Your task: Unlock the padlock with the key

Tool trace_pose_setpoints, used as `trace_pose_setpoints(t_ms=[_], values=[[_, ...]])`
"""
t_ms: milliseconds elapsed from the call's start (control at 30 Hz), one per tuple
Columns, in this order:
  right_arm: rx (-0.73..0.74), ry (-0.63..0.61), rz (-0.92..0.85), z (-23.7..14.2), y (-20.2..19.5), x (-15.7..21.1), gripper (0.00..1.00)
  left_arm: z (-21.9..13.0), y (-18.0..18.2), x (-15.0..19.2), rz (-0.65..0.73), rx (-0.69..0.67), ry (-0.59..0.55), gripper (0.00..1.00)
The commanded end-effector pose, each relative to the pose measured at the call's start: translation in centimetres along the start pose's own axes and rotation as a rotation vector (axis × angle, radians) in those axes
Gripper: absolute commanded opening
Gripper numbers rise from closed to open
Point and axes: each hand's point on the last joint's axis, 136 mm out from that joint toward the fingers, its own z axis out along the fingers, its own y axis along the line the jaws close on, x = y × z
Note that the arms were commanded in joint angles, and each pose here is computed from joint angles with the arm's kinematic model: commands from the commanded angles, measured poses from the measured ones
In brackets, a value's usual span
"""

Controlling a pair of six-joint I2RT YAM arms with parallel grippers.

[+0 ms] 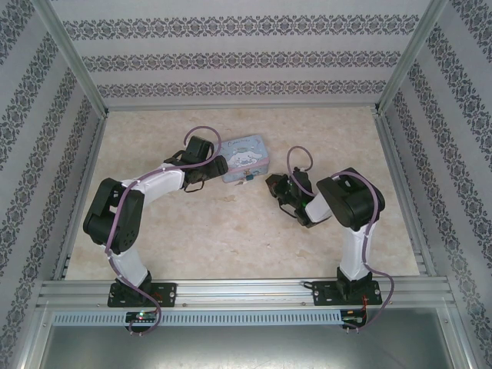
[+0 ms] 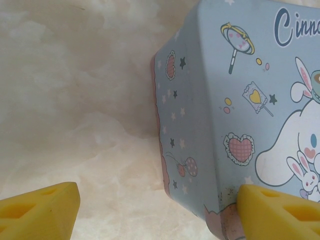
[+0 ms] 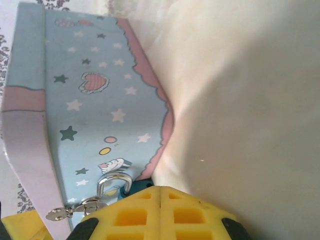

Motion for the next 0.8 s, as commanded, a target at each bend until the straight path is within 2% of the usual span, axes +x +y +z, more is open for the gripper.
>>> trace_pose_setpoints(t_ms=[0, 333, 367, 433, 500, 767], values=[[-0.033, -0.031, -0.034, -1.1, 1.1, -0.9, 0.00, 1.6, 2.7, 3.1, 0.021, -0.108, 0.097, 0.82], [-0.060, 0.038, -0.061, -0.1, 2.4, -0.5, 0.00, 1.4, 2.4, 2.7, 0.019, -0.097, 0.091, 0.82], [-0.062, 0.047, -0.065, 0.1, 2.5, -0.2, 0.02, 1.3, 2.3, 2.7, 0.020, -0.096, 0.090, 0.82], [-0.068, 0.058, -0.070, 0.3, 2.7, 0.0, 0.17, 1.3, 2.3, 2.7, 0.017, -0.093, 0.091, 0.82], [-0.069, 0.062, -0.072, 0.5, 2.8, 0.2, 0.24, 1.4, 2.2, 2.7, 0.016, -0.090, 0.091, 0.82], [-0.084, 0.093, -0.066, 1.6, 3.5, 1.3, 0.32, 1.4, 2.1, 2.7, 0.013, -0.088, 0.094, 0.82]])
